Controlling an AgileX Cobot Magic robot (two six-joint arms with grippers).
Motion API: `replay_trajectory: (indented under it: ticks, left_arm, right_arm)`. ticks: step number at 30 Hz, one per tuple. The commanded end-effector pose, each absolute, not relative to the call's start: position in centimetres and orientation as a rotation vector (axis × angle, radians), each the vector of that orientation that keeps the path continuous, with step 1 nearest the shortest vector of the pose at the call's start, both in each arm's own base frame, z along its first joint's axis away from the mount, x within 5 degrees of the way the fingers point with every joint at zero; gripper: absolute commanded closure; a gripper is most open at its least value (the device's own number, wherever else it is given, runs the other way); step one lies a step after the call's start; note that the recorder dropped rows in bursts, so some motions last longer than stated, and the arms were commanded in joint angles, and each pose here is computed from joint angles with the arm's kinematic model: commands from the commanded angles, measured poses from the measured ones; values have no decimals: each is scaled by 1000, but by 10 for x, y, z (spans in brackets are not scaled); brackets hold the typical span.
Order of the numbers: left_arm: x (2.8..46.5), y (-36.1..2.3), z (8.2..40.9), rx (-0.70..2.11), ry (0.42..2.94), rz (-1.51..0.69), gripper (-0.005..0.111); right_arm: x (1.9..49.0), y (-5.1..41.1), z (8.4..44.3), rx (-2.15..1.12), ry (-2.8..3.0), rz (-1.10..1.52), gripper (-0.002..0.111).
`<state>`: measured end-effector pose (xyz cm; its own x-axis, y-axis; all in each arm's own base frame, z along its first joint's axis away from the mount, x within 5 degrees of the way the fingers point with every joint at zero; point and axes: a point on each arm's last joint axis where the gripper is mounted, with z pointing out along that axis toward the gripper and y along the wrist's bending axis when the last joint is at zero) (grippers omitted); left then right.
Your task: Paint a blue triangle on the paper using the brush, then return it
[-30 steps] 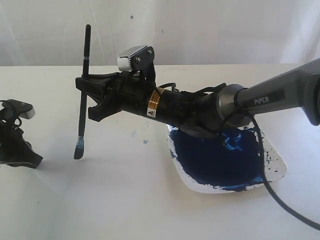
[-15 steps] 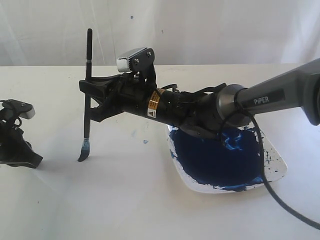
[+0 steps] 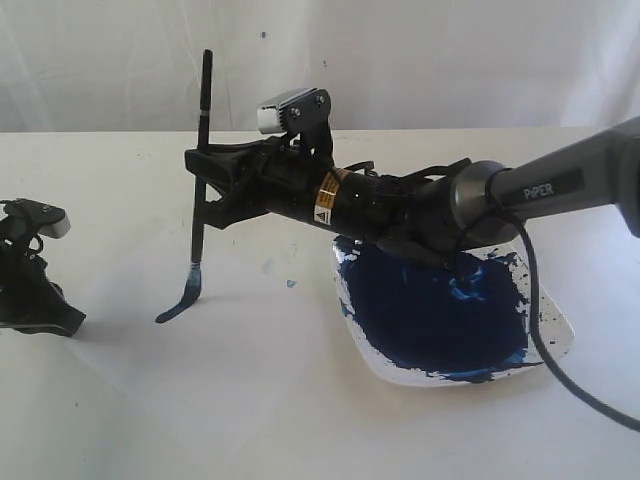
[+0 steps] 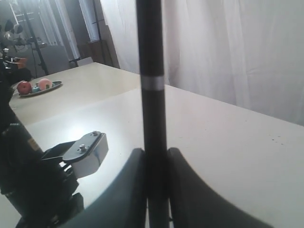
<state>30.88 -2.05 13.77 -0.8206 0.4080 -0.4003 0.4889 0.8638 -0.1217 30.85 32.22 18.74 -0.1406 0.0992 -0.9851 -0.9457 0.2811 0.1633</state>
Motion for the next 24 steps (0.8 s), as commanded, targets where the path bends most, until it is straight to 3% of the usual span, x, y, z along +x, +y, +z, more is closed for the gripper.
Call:
replay_trajectory:
  ticks: [1, 11, 24]
  left_arm:
    - [305, -22, 134, 687, 2707, -356, 107]
    - [305, -22, 134, 688, 2708, -358, 107]
    - [305, -22, 134, 688, 2708, -358, 107]
  right_arm:
    - [323, 309, 191, -834, 1389, 1081, 108]
    - [348, 280, 192, -770, 1416, 1010, 108]
    - [327, 272, 259, -785, 1243, 1027, 108]
